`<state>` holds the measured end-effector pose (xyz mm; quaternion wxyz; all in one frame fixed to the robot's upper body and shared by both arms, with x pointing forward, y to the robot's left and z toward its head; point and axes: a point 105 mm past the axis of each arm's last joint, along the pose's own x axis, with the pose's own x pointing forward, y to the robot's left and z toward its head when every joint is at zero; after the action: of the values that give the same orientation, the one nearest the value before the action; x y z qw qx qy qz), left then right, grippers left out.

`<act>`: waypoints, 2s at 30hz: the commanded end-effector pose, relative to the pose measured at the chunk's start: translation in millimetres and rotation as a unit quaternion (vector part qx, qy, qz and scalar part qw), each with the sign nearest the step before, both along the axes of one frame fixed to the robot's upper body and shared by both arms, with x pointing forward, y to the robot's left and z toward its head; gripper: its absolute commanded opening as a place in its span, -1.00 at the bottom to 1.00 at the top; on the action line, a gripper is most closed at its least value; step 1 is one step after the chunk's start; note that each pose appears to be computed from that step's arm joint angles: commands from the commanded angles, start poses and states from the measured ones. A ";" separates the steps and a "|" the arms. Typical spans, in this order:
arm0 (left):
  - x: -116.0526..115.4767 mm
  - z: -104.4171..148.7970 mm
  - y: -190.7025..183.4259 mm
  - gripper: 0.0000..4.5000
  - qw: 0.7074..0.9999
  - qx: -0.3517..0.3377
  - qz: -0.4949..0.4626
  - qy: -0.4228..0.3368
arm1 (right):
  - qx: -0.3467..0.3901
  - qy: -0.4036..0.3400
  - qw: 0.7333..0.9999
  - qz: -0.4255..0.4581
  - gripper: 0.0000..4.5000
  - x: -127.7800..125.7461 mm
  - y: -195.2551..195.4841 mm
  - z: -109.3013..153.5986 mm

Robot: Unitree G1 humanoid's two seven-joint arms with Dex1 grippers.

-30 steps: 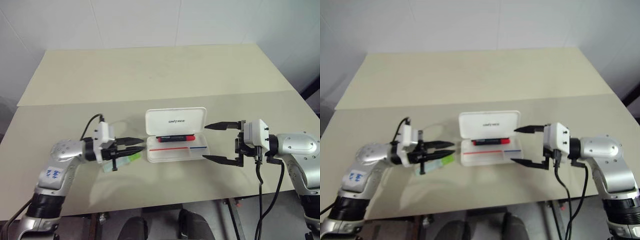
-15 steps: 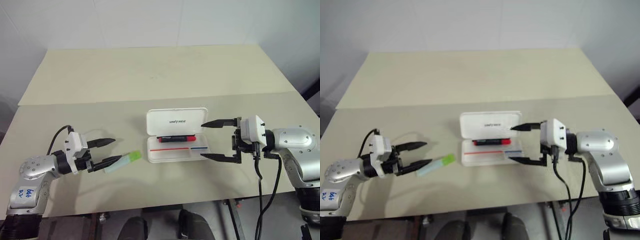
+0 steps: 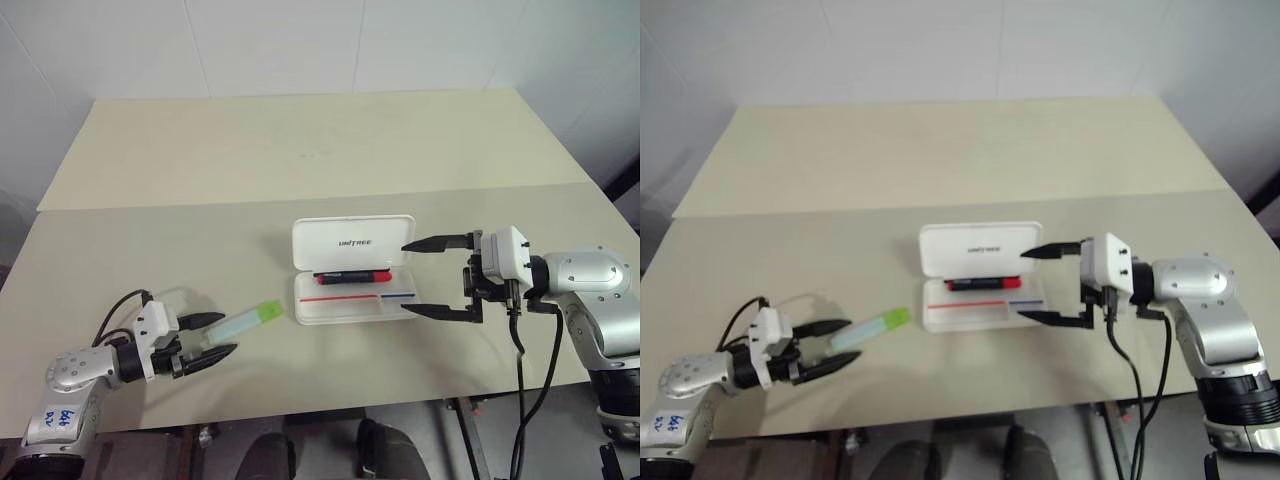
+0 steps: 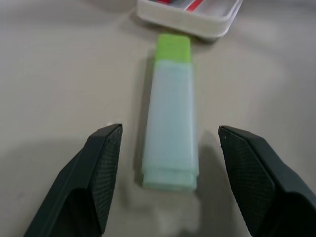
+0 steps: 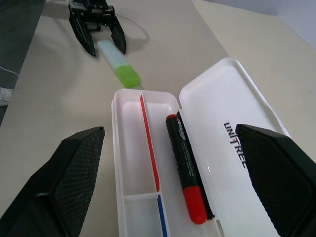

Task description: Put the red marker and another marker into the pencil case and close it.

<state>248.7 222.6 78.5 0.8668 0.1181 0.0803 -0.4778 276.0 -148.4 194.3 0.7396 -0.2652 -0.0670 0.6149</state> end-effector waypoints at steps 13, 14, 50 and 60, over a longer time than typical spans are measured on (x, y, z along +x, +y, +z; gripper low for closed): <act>8.4 -2.4 -12.1 -0.51 0.999 -0.003 -0.035 -0.006 | 0.006 -0.023 1.000 0.010 1.00 -4.1 0.7 9.2; 8.5 -1.6 -12.7 -0.51 0.999 -0.005 -0.036 -0.008 | 0.007 -0.023 1.000 0.010 1.00 -4.0 1.1 9.0; 42.2 40.8 -143.0 -0.51 0.982 0.012 -0.182 -0.044 | -0.003 -0.032 0.998 -0.058 1.00 -12.7 -21.1 15.6; 51.2 46.4 -152.5 -0.51 0.980 0.005 -0.194 -0.046 | 0.004 -0.033 0.997 -0.067 1.00 -15.6 -18.4 16.7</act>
<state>301.6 74.2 117.0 0.7690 0.1534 0.0328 -0.6197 264.7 -167.8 199.5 0.7796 -0.2776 -0.0558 0.5586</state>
